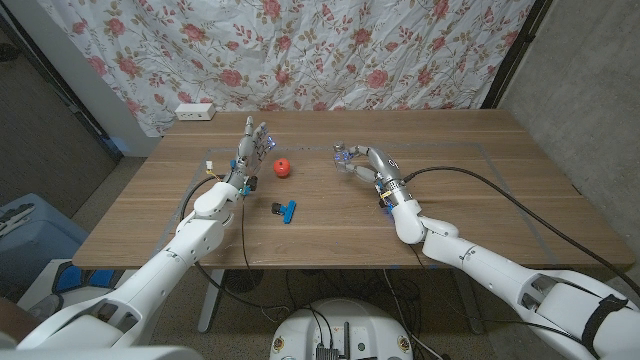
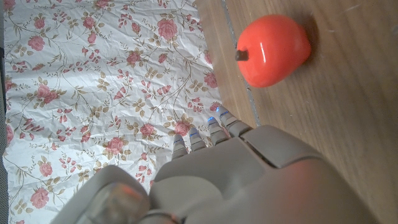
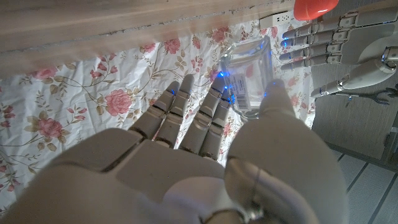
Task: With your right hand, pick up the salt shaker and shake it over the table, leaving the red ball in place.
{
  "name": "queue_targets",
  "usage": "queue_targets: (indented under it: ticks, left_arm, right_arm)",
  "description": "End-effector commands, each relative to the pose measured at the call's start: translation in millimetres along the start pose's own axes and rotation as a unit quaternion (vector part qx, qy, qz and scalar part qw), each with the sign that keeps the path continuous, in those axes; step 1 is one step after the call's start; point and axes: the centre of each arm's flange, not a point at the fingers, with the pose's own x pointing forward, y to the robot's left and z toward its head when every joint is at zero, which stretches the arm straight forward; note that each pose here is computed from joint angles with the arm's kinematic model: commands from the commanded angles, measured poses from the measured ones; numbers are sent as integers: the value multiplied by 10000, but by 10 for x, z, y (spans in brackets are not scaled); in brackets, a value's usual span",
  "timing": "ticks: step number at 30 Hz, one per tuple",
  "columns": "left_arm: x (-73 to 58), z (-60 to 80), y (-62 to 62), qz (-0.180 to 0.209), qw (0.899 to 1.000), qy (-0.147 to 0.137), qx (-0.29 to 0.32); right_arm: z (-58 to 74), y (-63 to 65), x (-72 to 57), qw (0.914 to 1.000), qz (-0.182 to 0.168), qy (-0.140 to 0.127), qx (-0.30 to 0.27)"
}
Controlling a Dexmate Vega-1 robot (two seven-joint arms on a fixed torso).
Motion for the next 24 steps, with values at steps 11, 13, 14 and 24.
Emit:
queue_targets:
  ticks: [11,13,14,24]
  left_arm:
    - [1,0,-1,-3,10000,1,-1]
    - [1,-1,-1,-29,10000,5,1]
    - [1,-1,-1,-29,10000,4,0]
    - [0,0,-1,-3,10000,1,-1]
  right_arm:
    - [13,160,30,9996,188,146,-156]
    - [19,175,31,9995,163,199,-199]
    - [22,183,30,9994,162,203,-222]
    - [15,240,19,9989,232,164,-363]
